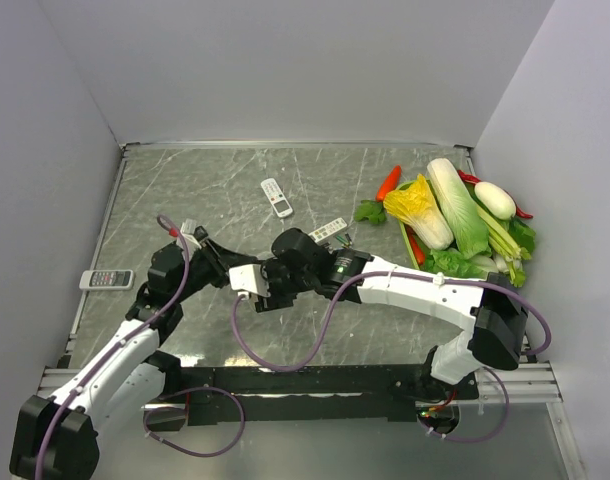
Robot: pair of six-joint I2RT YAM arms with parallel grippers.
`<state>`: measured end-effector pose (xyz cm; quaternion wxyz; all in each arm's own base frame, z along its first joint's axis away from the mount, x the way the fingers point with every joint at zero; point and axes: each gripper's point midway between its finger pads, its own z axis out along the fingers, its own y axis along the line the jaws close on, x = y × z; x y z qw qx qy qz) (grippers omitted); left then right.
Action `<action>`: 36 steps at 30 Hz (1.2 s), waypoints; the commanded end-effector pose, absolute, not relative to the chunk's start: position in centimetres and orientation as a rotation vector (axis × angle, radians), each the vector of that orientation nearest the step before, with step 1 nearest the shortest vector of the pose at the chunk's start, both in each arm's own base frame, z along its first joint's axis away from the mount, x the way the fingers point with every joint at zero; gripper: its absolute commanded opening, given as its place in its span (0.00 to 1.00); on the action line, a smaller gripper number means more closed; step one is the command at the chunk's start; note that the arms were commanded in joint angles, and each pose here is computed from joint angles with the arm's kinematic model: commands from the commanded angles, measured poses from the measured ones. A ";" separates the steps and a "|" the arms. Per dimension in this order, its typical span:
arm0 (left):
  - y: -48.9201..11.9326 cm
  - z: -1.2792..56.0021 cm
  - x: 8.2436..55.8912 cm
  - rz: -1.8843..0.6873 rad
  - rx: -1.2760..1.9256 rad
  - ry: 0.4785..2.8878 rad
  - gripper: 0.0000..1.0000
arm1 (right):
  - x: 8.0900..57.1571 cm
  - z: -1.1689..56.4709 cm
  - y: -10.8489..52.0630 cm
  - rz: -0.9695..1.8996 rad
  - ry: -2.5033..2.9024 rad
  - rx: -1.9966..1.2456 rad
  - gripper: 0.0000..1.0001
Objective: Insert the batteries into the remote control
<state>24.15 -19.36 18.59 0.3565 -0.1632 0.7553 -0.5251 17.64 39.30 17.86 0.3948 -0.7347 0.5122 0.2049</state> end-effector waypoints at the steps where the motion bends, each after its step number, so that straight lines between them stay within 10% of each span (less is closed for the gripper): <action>1: -20.3 22.7 23.2 -1.569 -0.443 1.813 0.01 | 18.3 16.3 39.3 0.451 1.295 -1.877 0.61; 16: -20.7 22.4 22.3 -1.634 -0.462 1.843 0.01 | 21.9 21.7 40.2 0.242 1.105 -1.543 0.40; 36: -19.9 17.9 24.0 -1.363 -0.460 2.033 0.01 | 22.1 26.1 40.0 0.128 0.945 -1.401 0.35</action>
